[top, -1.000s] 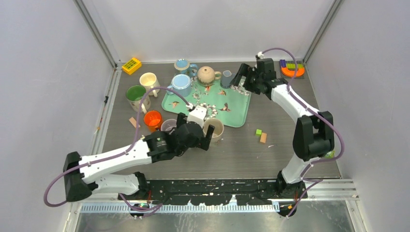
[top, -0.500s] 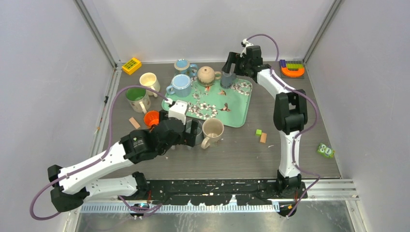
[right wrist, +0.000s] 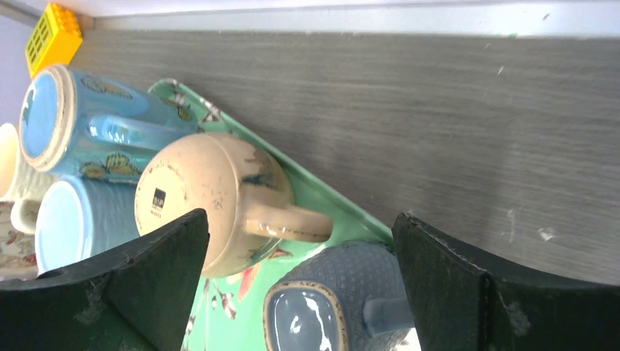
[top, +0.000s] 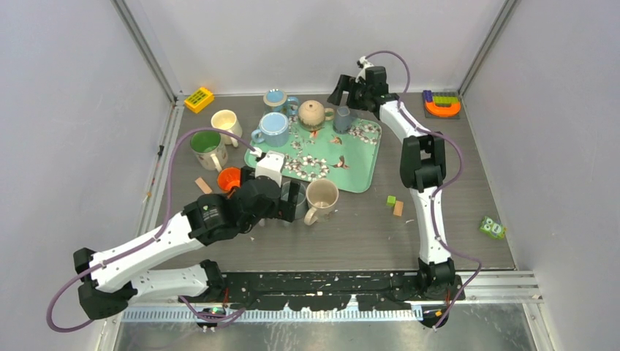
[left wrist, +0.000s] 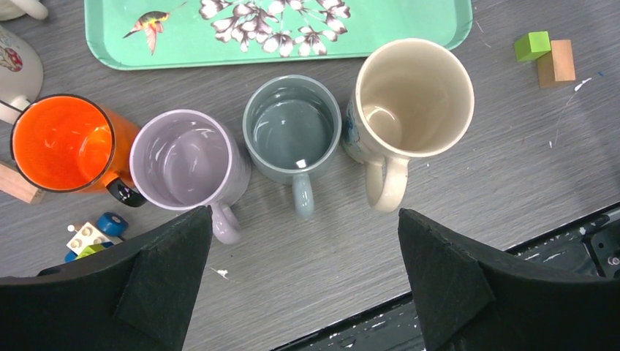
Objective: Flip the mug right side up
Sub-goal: Turn over the cup on the tray.
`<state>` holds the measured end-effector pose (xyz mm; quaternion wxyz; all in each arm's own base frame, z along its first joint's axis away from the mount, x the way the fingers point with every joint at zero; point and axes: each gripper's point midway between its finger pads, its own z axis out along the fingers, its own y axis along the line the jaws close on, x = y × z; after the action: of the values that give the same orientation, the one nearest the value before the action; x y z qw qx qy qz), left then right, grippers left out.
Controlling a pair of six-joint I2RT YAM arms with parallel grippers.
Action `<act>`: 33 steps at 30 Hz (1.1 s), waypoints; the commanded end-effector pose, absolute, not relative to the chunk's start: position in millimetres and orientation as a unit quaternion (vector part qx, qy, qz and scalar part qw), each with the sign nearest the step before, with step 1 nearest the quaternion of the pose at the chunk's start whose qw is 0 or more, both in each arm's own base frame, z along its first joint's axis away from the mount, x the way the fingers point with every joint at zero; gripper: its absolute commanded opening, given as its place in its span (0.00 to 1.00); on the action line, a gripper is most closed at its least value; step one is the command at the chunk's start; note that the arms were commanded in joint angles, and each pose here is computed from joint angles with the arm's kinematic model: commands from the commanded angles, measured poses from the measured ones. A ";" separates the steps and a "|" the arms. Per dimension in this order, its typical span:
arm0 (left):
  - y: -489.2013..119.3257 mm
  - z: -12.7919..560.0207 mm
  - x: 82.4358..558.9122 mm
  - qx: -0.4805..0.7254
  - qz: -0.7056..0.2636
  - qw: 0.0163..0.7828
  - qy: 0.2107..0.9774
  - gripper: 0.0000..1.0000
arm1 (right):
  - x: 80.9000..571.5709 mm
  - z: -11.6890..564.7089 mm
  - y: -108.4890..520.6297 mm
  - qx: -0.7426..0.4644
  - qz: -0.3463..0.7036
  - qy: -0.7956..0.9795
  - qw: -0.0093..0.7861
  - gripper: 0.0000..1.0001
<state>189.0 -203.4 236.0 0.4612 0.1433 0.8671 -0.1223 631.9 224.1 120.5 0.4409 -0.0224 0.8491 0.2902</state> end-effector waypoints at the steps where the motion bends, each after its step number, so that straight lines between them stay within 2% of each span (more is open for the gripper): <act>1: -212.8 248.8 191.3 0.130 -0.145 0.465 0.864 1.00 | 621.9 140.1 240.8 -0.041 0.340 0.839 0.423 1.00; 23: -224.6 243.2 190.1 0.134 -0.166 0.458 0.863 1.00 | 533.1 145.8 237.5 0.009 0.363 0.848 0.387 1.00; 28: -225.1 244.6 190.9 0.135 -0.167 0.461 0.861 1.00 | 515.1 136.0 244.6 -0.013 0.320 0.867 0.383 1.00; 33: -226.0 244.0 191.5 0.136 -0.167 0.462 0.860 1.00 | 503.5 122.6 244.0 -0.038 0.219 0.900 0.375 1.00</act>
<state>186.5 -219.1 231.2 0.4446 0.1462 0.8714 -0.1472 508.0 246.4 96.8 0.3443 -0.0061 0.8909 0.2961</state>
